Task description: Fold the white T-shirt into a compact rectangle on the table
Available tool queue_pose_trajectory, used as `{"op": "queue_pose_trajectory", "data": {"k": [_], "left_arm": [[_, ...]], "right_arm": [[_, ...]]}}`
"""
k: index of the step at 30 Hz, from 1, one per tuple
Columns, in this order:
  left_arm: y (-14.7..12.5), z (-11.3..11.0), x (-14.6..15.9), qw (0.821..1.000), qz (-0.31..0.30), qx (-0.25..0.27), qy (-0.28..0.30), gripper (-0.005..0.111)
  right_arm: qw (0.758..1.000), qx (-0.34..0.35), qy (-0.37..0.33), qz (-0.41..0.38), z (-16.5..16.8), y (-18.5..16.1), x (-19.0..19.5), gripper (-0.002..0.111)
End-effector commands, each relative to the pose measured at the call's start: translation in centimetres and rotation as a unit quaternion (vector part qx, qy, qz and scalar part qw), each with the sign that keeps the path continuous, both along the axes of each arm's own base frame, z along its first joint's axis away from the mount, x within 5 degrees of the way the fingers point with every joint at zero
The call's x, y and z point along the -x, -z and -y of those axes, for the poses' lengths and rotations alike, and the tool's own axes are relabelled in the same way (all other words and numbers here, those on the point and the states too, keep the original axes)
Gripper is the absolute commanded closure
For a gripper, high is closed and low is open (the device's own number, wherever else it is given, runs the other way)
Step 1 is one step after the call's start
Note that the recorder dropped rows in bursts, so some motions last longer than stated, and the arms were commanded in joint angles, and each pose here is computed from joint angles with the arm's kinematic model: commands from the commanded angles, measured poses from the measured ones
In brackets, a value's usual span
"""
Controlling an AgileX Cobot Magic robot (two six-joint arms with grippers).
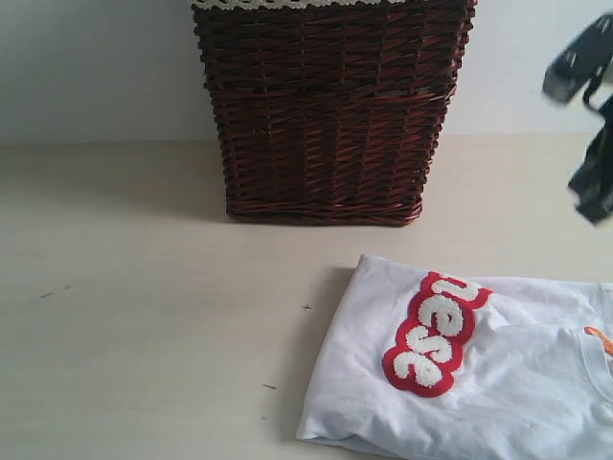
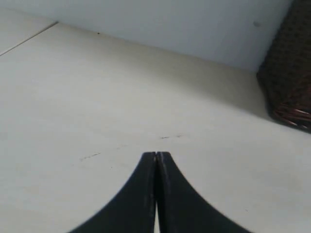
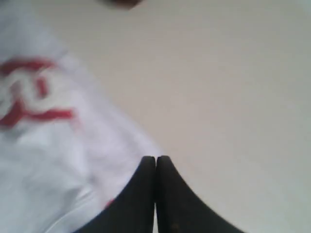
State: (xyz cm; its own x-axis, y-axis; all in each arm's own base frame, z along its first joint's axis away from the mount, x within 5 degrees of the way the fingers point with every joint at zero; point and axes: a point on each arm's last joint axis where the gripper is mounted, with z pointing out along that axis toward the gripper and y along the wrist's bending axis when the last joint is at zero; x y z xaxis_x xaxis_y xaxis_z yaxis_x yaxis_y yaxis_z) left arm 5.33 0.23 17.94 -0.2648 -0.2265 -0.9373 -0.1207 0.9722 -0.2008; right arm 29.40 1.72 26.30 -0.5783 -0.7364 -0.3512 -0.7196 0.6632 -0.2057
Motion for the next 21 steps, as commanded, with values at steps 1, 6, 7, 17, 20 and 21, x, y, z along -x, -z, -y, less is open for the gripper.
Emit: {"op": "queue_pose_trajectory", "data": {"k": [1, 6, 7, 17, 20, 21], "left_arm": [[-0.1, 0.0, 0.0, 1.000, 0.009, 0.005, -0.002, 0.107], [-0.1, 0.0, 0.0, 1.000, 0.009, 0.005, -0.002, 0.107], [-0.1, 0.0, 0.0, 1.000, 0.009, 0.005, -0.002, 0.107], [-0.1, 0.0, 0.0, 1.000, 0.009, 0.005, -0.002, 0.107], [-0.1, 0.0, 0.0, 1.000, 0.009, 0.005, -0.002, 0.107], [-0.1, 0.0, 0.0, 1.000, 0.009, 0.005, -0.002, 0.107]], "right_arm": [[0.976, -0.078, -0.181, -0.089, -1.5, 1.9, 1.9, 0.108], [0.988, -0.110, -0.081, -0.069, -1.5, 3.7, 0.0, 0.108], [0.990, -0.101, -0.064, -0.081, -1.2, 4.3, -0.2, 0.105], [0.980, -0.045, -0.060, -0.185, -0.2, 9.8, -1.0, 0.048], [0.977, -0.032, -0.079, -0.196, 0.0, 10.6, -1.1, 0.049], [0.975, -0.025, -0.084, -0.202, 0.1, 11.0, -1.1, 0.049]]}}
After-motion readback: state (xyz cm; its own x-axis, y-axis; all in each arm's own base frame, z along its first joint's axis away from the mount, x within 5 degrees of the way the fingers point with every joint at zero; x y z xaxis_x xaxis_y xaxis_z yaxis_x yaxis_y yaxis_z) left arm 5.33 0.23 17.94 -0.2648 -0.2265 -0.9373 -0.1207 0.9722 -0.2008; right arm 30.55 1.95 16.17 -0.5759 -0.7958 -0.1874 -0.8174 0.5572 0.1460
